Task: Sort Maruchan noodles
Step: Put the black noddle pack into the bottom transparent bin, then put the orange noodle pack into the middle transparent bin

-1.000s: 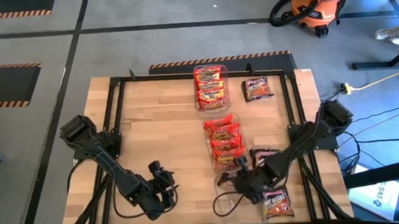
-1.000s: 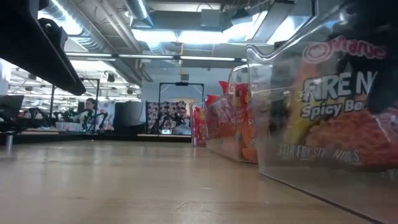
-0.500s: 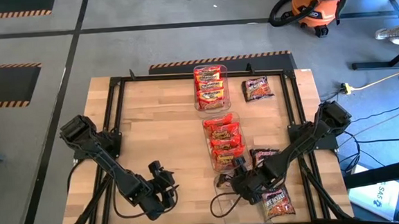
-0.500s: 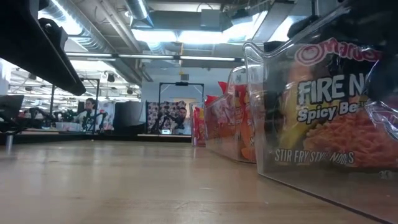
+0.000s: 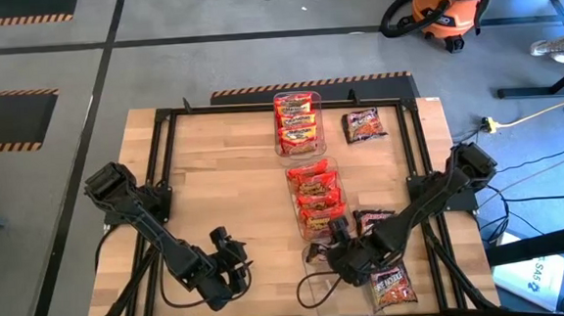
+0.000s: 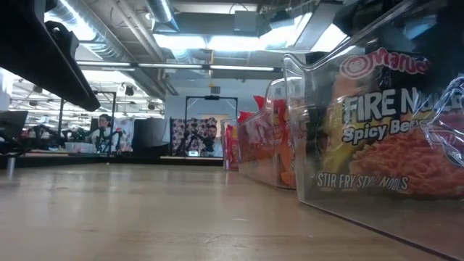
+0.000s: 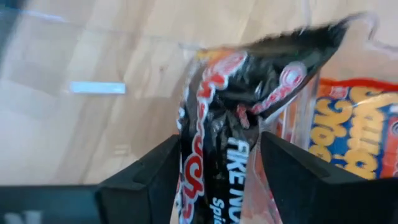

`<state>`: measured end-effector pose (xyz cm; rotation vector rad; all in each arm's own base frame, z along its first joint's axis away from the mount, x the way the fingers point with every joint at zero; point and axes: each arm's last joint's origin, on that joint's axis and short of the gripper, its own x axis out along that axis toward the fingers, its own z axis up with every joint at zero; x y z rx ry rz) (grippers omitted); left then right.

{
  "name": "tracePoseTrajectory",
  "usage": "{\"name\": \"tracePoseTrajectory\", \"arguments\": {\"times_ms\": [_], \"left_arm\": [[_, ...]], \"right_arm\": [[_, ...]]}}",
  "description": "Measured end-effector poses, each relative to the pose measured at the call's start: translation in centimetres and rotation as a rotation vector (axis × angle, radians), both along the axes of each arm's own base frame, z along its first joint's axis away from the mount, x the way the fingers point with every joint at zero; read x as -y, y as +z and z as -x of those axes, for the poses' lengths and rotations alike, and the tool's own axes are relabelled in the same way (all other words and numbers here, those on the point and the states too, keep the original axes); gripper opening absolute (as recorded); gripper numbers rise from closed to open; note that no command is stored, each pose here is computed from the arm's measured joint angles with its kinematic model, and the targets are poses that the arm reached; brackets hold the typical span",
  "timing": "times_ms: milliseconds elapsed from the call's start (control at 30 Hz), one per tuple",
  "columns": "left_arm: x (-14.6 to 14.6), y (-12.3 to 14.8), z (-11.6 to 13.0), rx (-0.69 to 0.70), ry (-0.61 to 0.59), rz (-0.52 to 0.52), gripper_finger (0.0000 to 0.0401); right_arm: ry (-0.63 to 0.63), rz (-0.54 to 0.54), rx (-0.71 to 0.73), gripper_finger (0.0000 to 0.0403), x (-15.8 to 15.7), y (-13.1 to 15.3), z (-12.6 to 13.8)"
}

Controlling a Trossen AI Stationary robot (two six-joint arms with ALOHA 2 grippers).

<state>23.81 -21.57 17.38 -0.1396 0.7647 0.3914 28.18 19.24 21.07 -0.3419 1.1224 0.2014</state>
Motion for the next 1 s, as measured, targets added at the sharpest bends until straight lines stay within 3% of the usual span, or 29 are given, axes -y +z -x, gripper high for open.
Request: {"name": "tracePoseTrajectory", "arguments": {"times_ms": [433,700,1000], "left_arm": [[0.0,0.0,0.0,0.000,0.000,0.000,0.0247],[0.0,0.0,0.0,0.001,0.000,0.001,0.0247],[0.2,0.1,-0.2,0.023,0.001,0.018,0.0247]], "right_arm": [[0.024,-0.097,-0.056,0.0198,0.1,4.7,0.7],[-0.070,-0.228,0.032,0.0198,2.4,8.1,4.3],[-0.230,-0.391,0.040,0.0198,4.4,6.7,10.2]]}}
